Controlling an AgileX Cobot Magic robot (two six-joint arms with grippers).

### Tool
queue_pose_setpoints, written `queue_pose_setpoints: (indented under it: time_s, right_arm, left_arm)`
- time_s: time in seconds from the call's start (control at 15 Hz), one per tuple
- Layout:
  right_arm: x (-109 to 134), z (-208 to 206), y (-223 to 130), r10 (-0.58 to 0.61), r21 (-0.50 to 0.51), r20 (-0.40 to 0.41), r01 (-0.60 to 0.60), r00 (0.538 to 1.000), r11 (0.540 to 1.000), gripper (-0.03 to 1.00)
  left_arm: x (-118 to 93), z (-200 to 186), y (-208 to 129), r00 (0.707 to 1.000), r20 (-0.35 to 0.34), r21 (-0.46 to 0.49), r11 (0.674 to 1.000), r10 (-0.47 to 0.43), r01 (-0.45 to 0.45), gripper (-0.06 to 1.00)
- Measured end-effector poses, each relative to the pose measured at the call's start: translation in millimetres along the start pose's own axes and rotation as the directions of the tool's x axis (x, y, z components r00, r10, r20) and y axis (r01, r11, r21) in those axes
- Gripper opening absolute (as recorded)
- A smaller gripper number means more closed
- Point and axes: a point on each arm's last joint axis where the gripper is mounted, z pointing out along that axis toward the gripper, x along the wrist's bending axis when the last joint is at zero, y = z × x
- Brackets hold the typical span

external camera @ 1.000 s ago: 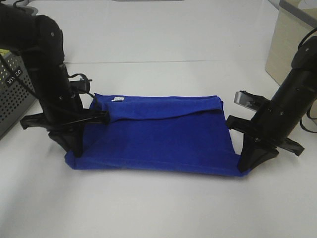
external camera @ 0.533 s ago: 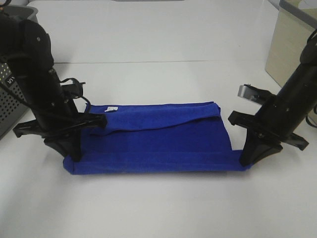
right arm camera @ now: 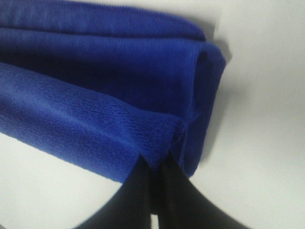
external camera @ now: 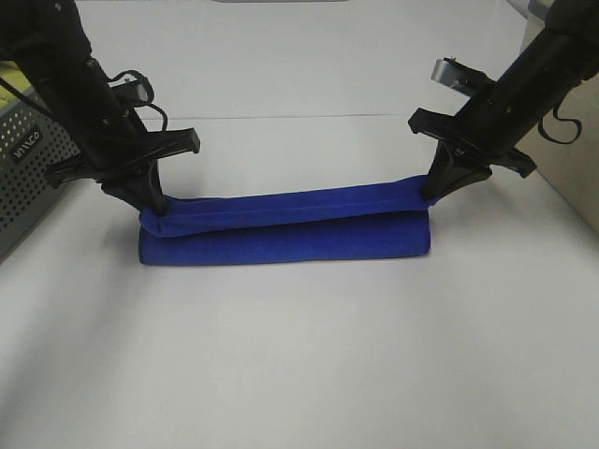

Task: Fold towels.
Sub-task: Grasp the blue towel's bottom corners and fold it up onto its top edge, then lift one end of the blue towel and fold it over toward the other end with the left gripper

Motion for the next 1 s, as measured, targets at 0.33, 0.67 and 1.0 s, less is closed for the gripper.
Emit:
queue_pose_setpoints:
  time_s: [0.33,0.67,1.0]
  right_arm:
    - [-13.3,30.2,25.9,0.003,0.002,0.0,-0.003,1.0,1.0,0.01]
    - [-16.7,39.5,25.1,0.027,0.023,-0.011,-0.027,1.0,0.999,0.23]
    - [-12.5,36.0,21.2,0.036,0.071,-0.044,-0.033,0.998,0.997,0.83]
  left_arm:
    - [-5.5,17.9,35.6,1.0,0.025,-0.121,0.993,0.016,-0.013,0.01]
    - [-4.1,23.3,35.1,1.0,0.021,-0.097,0.995,0.013,-0.011,0.18]
    - [-2.7,18.2,38.7,0.997,-0.026,-0.106,0.992,0.071,-0.074,0.81]
